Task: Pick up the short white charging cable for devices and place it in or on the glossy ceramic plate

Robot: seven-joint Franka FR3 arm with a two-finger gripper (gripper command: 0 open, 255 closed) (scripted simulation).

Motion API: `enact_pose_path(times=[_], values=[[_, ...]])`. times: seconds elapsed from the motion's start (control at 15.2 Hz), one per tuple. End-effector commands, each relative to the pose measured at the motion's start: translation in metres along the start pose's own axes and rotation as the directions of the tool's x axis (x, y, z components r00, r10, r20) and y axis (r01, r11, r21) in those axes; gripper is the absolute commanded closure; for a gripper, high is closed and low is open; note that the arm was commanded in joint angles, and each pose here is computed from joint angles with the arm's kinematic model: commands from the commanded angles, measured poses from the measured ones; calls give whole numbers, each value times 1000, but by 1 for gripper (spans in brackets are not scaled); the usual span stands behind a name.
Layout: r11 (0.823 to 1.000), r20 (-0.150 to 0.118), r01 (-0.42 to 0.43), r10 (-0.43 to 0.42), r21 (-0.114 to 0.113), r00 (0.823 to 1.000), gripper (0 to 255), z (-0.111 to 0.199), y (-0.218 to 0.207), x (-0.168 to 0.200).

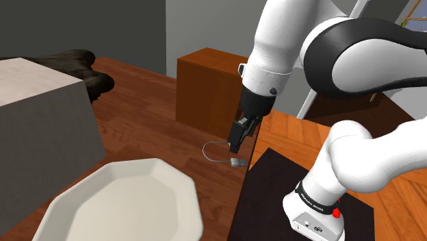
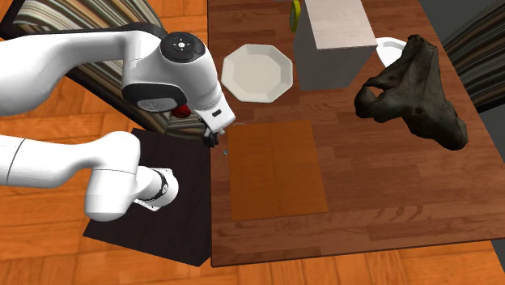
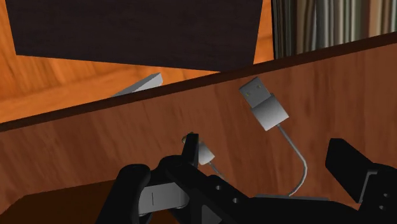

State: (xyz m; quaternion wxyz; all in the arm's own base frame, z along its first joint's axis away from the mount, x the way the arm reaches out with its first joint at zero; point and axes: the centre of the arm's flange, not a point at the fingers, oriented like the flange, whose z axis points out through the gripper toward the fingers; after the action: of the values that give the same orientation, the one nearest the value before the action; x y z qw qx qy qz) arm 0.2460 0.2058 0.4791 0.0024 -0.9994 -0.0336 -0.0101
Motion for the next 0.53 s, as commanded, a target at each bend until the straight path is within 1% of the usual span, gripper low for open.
enact_pose_path(times=[0.0,0.46], values=[[1000,-6,11,-11,-4,1000,0,12,-18,-4],[1000,-6,11,-11,-4,1000,0,49,-18,-3]])
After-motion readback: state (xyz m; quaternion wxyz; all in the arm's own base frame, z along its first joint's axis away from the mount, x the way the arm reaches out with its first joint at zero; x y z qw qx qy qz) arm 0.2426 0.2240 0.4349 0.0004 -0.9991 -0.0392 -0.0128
